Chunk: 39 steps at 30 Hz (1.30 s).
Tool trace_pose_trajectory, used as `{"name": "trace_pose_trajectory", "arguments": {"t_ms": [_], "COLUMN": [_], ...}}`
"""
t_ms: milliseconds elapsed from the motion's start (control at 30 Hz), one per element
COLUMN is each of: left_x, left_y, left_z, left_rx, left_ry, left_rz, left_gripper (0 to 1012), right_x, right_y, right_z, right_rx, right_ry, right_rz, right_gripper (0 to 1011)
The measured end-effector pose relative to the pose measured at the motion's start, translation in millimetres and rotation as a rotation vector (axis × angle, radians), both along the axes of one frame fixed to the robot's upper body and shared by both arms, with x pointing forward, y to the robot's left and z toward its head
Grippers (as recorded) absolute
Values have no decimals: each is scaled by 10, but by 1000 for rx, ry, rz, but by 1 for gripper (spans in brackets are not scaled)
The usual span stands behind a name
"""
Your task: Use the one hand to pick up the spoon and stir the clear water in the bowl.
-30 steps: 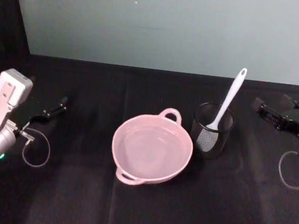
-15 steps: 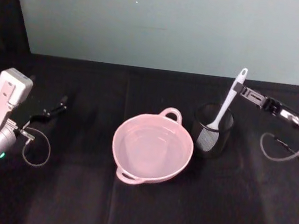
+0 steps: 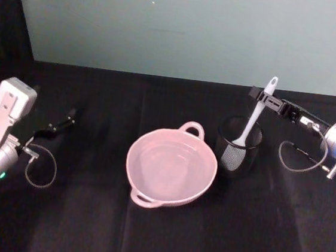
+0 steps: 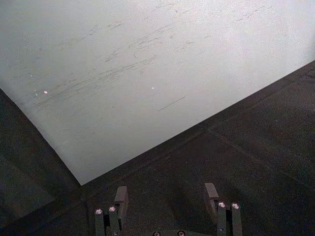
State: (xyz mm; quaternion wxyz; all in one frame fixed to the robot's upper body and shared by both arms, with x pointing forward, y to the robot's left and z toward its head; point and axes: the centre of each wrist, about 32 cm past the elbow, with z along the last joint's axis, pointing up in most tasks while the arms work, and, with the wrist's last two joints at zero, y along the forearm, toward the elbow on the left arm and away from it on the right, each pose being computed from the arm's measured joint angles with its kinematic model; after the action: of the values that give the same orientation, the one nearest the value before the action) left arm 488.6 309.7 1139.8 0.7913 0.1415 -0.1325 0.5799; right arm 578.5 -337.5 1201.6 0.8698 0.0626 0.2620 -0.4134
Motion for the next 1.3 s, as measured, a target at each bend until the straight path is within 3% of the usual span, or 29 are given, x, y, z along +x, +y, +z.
{"name": "trace_pose_trajectory", "arguments": {"t_ms": [233, 467, 633, 1300], "left_x": [0, 0, 0, 0], "left_y": [0, 0, 0, 0], "left_z": [0, 0, 0, 0], "left_rx": [0, 0, 0, 0], "left_ry": [0, 0, 0, 0], "left_rz": [0, 0, 0, 0], "left_gripper": [1011, 1011, 1011, 1011], "right_x": [60, 59, 57, 52], "right_y": [26, 26, 25, 21], "right_z": [-68, -60, -59, -55], "right_rx": [12, 11, 11, 8], "right_ry": [-3, -5, -5, -5], "right_rz": [10, 11, 10, 9], "right_gripper": [1002, 1002, 930, 330]}}
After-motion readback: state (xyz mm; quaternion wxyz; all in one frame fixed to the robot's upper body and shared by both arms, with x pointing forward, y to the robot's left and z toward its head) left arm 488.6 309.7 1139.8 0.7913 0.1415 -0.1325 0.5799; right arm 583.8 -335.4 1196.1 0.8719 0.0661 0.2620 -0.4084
